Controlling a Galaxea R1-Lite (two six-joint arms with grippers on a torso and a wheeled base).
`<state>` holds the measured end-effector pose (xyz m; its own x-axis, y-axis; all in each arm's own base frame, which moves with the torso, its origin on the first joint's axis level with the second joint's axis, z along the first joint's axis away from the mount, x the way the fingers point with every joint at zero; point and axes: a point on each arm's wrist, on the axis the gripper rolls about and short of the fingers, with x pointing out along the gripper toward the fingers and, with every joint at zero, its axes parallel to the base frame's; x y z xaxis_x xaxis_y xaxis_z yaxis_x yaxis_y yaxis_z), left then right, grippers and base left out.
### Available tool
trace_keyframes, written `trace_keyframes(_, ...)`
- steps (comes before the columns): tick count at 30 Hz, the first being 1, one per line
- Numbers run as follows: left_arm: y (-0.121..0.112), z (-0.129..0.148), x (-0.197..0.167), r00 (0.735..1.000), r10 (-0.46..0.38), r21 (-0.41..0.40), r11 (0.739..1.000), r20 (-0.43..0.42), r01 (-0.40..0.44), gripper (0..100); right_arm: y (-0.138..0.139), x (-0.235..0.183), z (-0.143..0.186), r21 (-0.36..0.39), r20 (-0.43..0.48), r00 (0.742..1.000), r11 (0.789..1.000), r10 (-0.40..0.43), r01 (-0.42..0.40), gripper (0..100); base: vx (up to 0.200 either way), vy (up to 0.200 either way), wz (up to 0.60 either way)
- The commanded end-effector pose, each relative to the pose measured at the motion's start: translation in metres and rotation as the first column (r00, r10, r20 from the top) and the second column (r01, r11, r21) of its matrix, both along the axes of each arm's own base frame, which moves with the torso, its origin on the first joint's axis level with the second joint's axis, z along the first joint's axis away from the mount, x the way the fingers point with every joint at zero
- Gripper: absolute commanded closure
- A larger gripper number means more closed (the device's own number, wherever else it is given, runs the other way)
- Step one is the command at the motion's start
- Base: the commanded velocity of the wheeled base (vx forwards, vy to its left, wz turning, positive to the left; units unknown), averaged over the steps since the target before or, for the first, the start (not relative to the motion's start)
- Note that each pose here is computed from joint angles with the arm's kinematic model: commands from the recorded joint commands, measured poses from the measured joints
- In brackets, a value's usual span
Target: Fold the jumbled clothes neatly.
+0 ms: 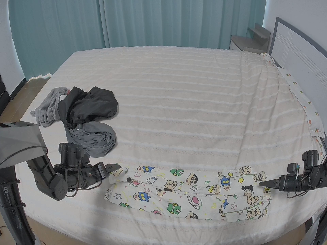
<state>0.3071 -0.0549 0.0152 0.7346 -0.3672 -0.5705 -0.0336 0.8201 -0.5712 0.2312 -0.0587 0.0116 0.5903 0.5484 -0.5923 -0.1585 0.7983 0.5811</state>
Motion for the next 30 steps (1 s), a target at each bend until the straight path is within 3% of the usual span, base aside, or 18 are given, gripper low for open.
trace_keyframes(1,0.030,0.021,-0.011,0.998,0.062,-0.093,0.994,0.015,-0.060,0,-0.003,-0.017,0.035,-0.034,0.121,0.992,0.999,-0.038,0.042,0,0.000,0.000,0.00)
trace_keyframes(8,0.038,0.025,-0.009,0.996,0.081,-0.211,0.974,-0.026,-0.085,0,0.017,-0.035,0.049,-0.018,0.148,0.989,1.000,0.001,0.001,0,0.000,0.000,0.00)
trace_keyframes(14,0.014,0.019,0.017,0.977,0.075,-0.299,0.945,-0.201,-0.134,0,0.032,-0.036,0.053,0.044,0.113,0.993,0.999,0.022,-0.027,0,0.000,0.000,0.00)
trace_keyframes(18,0.005,0.008,0.048,0.955,0.098,-0.255,0.952,-0.280,-0.173,0,0.041,-0.048,0.048,0.057,0.077,0.996,0.997,0.051,-0.056,0,0.000,0.000,0.00)
trace_keyframes(22,0.001,0.002,0.075,0.949,0.142,-0.213,0.955,-0.281,-0.206,0,0.046,-0.054,0.047,0.058,0.071,0.995,0.995,0.073,-0.078,0,0.000,0.000,0.00)
trace_keyframes(28,-0.014,0.001,0.079,0.948,0.105,-0.179,0.970,-0.302,-0.165,0,0.047,-0.060,0.051,0.054,0.089,0.993,0.995,0.075,-0.080,0,0.000,0.000,0.00)
trace_keyframes(30,-0.022,-0.011,0.079,0.952,0.110,-0.071,0.988,-0.286,-0.136,0,0.047,-0.063,0.053,0.051,0.099,0.992,0.995,0.075,-0.081,0,0.000,0.000,0.00)
